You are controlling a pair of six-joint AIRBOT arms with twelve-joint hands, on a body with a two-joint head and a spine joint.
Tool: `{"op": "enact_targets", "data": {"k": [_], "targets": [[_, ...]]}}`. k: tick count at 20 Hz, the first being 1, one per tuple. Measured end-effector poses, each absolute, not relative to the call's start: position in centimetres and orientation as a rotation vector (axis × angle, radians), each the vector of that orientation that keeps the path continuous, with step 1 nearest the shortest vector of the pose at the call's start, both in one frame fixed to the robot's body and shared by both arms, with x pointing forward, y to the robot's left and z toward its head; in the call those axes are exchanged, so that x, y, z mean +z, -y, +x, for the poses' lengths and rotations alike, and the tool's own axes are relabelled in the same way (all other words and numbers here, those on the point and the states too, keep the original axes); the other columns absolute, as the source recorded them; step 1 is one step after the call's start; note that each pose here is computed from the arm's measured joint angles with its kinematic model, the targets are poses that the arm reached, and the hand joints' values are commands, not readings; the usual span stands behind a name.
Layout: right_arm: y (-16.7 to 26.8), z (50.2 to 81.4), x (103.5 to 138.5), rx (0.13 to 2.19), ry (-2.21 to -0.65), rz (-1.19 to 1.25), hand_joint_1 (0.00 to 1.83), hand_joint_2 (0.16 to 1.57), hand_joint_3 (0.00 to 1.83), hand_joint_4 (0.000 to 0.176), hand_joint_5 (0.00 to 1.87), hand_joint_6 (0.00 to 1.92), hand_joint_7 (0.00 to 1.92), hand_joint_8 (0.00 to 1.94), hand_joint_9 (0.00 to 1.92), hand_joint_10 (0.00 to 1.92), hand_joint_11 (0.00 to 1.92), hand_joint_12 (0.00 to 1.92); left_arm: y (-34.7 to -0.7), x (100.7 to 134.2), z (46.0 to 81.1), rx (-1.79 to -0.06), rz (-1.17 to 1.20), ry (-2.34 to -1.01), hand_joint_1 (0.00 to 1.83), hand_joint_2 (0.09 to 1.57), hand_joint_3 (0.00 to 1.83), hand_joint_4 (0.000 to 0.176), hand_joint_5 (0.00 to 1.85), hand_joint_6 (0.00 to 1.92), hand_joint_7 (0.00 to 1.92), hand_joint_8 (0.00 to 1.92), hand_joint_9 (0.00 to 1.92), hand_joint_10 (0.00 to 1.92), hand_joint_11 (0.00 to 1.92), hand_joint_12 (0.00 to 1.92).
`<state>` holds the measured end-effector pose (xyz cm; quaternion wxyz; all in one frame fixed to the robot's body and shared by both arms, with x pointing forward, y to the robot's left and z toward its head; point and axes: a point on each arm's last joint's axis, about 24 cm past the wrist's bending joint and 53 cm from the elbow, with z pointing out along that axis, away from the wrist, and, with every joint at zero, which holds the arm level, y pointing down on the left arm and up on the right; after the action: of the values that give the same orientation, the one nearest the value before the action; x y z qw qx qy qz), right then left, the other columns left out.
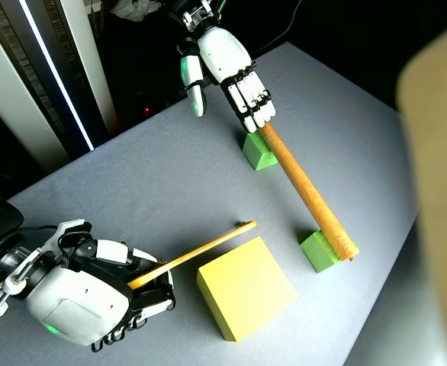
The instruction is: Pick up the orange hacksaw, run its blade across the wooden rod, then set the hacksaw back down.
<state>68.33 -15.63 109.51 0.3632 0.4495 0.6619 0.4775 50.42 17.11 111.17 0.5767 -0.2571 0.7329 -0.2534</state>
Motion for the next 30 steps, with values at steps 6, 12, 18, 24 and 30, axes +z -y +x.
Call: {"op": "enact_targets", "data": {"k": [6,12,18,24,30], "targets": [[15.7,68.2,110.2,1.236,-1.684,1.133,1.22,1.12,0.0,0.0,0.89,1.09,1.06,0.9,1.21,0.01,0.93,0.66,-16.8,110.6,50.5,-0.599,-0.608,-1.722,0.0,1.35,0.0,0.0,0.08,0.01,0.02,0.0,0.01,0.0,0.0,0.0],[15.0,66.4,112.5,1.278,-1.66,1.026,1.22,1.14,0.0,0.0,0.86,1.15,1.04,0.93,1.2,0.0,0.91,0.69,-16.6,110.4,50.4,-0.599,-0.616,-1.717,0.0,1.34,0.0,0.0,0.07,0.0,0.02,0.0,0.01,0.0,0.0,0.0],[14.5,65.1,116.9,1.358,-1.534,0.961,1.22,1.12,0.0,0.0,0.89,1.1,1.06,0.89,1.21,0.0,0.92,0.69,-16.5,110.3,50.4,-0.594,-0.604,-1.725,0.0,1.35,0.0,0.0,0.09,0.01,0.04,0.01,0.02,0.0,0.01,0.01],[13.2,63.7,120.2,1.449,-1.394,0.96,1.22,1.12,0.0,0.0,0.91,1.08,1.07,0.87,1.22,0.0,0.94,0.69,-16.4,110.2,50.5,-0.59,-0.592,-1.732,0.0,1.35,0.0,0.0,0.09,0.01,0.04,0.0,0.02,0.01,0.02,0.01],[10.7,63.7,122.8,1.453,-1.294,0.957,1.23,1.11,0.0,0.0,0.92,1.07,1.07,0.86,1.24,0.01,0.95,0.7,-16.4,110.2,50.5,-0.59,-0.586,-1.733,0.0,1.34,0.0,0.0,0.07,0.0,0.03,0.0,0.02,0.0,0.01,0.01]]}}
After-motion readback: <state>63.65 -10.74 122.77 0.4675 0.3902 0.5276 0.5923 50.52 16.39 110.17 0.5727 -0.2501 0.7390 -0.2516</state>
